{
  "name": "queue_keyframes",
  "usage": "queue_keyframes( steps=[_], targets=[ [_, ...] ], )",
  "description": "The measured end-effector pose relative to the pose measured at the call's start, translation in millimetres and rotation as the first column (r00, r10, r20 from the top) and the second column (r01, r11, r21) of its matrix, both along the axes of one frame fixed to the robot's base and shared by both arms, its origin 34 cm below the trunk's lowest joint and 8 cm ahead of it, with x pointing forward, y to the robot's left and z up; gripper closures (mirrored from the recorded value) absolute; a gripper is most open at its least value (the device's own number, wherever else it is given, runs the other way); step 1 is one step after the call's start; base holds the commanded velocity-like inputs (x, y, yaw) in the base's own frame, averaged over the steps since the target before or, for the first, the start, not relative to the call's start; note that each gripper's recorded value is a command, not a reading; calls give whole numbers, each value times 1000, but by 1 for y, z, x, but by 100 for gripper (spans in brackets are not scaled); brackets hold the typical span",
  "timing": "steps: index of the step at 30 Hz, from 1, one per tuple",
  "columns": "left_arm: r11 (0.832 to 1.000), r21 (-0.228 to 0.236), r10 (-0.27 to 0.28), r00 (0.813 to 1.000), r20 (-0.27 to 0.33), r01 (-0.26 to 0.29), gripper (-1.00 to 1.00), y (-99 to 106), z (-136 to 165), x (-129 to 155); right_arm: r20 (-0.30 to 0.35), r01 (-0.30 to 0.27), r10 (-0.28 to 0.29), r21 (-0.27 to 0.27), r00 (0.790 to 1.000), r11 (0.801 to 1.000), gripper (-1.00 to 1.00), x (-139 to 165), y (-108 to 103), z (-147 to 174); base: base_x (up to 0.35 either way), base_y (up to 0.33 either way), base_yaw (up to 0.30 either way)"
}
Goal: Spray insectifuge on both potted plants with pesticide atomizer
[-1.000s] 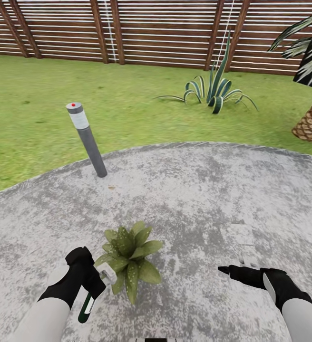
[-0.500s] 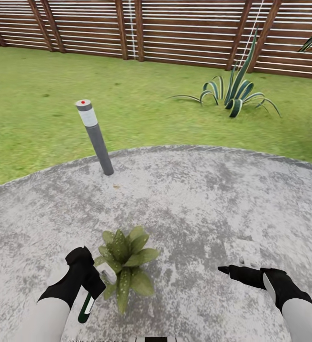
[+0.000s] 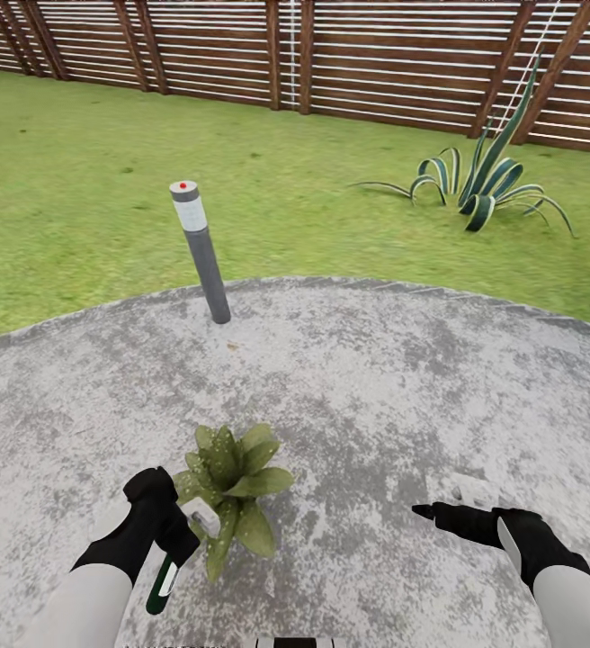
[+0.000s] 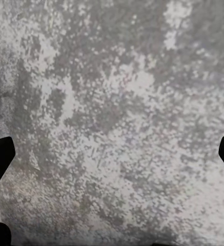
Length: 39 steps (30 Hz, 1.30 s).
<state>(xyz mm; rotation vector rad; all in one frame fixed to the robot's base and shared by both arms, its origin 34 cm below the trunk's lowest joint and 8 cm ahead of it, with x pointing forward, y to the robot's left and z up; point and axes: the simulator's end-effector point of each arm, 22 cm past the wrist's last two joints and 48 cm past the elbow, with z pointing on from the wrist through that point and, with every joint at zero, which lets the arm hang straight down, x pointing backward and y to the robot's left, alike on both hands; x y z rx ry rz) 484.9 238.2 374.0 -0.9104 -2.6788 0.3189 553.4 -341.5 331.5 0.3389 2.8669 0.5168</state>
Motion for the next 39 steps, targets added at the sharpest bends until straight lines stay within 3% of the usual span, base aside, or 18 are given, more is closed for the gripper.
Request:
queue_keyframes(
  steps=[10,25,32,39],
  targets=[
    [1000,1,0,1000,10,0,100,0,4,3,10,0,0,0,1000,1000,-100,4,0,5,0,-3,192],
    [1000,6,0,1000,13,0,100,4,4,4,12,3,-3,-2,1000,1000,-100,4,-2,6,0,0,15],
    [1000,6,2,1000,16,-2,100,4,5,5,16,2,-2,-2,1000,1000,-100,6,-1,7,0,-4,201],
    [1000,6,0,1000,19,-1,100,3,6,5,18,2,-2,-2,1000,1000,-100,7,-2,8,0,-171,123]
  ],
)
